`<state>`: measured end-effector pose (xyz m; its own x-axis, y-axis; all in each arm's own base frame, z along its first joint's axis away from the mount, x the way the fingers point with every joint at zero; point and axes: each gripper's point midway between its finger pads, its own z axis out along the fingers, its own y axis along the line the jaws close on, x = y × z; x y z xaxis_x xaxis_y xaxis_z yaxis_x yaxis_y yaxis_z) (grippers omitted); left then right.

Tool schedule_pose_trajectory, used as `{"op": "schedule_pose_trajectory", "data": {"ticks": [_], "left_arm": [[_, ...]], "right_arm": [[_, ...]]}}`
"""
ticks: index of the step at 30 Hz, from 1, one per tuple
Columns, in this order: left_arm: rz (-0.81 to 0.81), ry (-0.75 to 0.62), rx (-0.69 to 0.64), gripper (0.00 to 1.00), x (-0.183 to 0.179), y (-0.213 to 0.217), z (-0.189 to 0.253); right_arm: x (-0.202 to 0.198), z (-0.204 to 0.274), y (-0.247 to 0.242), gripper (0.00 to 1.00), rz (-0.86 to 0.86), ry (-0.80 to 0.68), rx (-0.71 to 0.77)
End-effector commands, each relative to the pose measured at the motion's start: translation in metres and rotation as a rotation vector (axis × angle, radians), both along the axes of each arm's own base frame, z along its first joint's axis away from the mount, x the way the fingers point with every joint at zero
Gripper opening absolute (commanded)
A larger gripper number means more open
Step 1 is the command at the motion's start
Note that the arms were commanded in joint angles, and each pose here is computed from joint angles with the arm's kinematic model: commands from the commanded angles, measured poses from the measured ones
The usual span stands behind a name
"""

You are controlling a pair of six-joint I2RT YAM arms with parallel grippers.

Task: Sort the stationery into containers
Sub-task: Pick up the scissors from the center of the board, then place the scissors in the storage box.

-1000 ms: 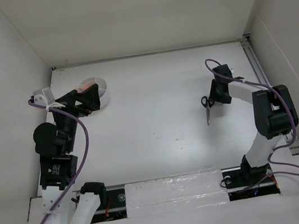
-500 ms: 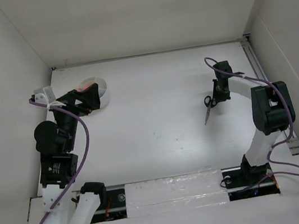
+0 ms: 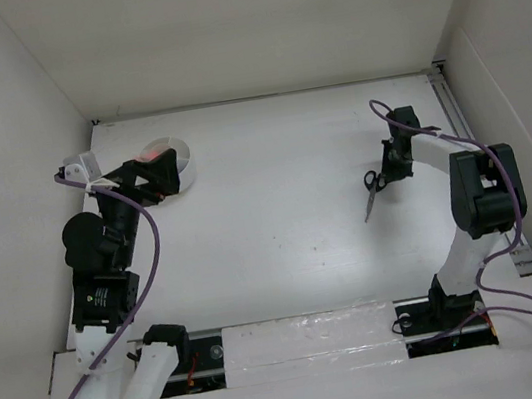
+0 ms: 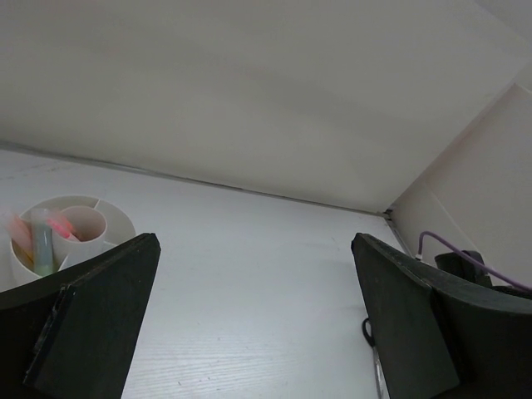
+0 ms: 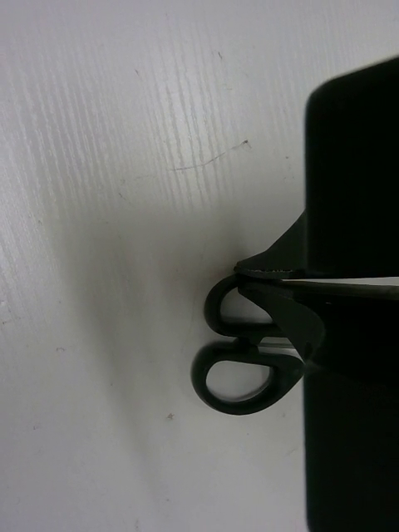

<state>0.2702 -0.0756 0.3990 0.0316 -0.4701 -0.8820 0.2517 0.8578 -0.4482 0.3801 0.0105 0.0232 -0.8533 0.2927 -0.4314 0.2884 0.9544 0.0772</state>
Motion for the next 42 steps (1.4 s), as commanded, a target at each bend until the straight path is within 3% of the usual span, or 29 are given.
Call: {"op": "schedule_pose_trajectory", "data": {"ticks": [1,6,8,14,21,32,42], "left_arm": [[-0.034,-0.075,0.013,1.00,-0.008,-0.004,0.026],[-0.158,-0.022,0.042,1.00,0.003,-0.028,0.011],[-0.281,-0.001,0.051,1.00,0.002,-0.049,0.006],[-0.749,0.112,-0.005,1.00,-0.007,-0.116,-0.033],[-1.049,0.155,-0.077,1.00,-0.032,-0.143,-0.050],[-1.077,0.149,-0.083,1.00,-0.034,-0.144,-0.053],[-1.017,0.203,-0.065,1.00,-0.020,-0.142,-0.067]], "right_arm": [[0.007,0.002,-0.002,0.00,0.016,0.010,0.002],[0.016,0.021,0.014,0.00,0.057,-0.090,0.054],[0.017,0.035,0.028,0.00,0.091,-0.134,0.037],[0.027,0.143,0.080,0.00,0.197,-0.472,0.076],[-0.001,0.242,0.161,0.00,0.376,-0.716,0.178],[-0.037,0.306,0.281,0.00,0.547,-0.866,0.311],[-0.055,0.335,0.329,0.00,0.629,-0.907,0.398]]}}
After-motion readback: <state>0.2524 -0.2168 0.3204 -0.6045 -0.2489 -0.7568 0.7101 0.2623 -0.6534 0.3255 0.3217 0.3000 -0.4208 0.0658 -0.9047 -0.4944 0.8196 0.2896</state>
